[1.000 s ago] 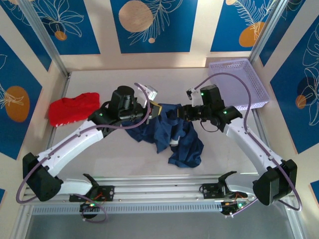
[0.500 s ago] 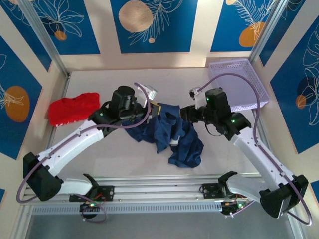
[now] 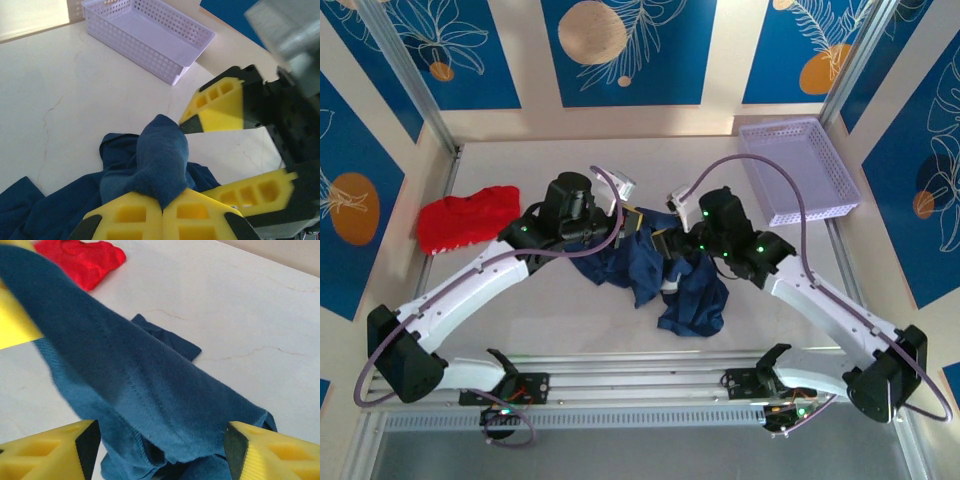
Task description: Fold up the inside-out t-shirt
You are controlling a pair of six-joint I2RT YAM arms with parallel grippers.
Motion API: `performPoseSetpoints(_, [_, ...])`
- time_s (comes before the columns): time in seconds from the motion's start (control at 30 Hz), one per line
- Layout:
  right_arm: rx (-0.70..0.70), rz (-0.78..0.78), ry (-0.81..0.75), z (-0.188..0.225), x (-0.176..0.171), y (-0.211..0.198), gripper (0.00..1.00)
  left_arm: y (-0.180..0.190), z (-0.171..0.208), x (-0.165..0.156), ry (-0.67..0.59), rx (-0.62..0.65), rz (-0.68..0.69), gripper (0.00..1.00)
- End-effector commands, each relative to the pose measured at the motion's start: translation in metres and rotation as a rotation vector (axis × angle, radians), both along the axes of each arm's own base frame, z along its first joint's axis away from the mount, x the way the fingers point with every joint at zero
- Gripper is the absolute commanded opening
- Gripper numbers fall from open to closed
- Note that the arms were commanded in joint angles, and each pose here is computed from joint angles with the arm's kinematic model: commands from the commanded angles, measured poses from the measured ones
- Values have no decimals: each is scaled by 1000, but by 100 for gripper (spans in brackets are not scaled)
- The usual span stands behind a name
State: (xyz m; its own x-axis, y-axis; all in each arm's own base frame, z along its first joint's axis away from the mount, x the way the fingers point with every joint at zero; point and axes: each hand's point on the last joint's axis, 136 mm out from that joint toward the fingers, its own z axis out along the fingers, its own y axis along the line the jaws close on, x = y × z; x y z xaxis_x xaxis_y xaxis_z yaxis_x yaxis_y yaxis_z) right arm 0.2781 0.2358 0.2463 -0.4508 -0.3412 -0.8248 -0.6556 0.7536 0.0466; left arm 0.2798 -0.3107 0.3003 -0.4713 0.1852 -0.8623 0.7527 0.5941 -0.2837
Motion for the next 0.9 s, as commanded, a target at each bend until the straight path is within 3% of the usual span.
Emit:
performPoseSetpoints(0.0, [-107,-60,-95,-7,17,-4,71,1,15,3,-20,-20,4,0])
performPoseSetpoints(0.27, [-165,-189,-165,-14,36,-17,70,2,16,3,-19,-21,11,0])
performPoseSetpoints(0.43, [-201,-269,-182,-15,40,-33,62,4,15,4,-21,-17,22,0])
performPoseSetpoints(0.67, [-158,-275,-146,-13,32,-42,38,6,13,8,-23,-7,44,0])
performPoseSetpoints(0.83, [9,-215,-68,7,21,-35,13,6,-3,14,-11,40,58,0])
performPoseSetpoints(0.87, [46,-206,-51,13,20,-35,12,6,-7,15,-7,50,59,0])
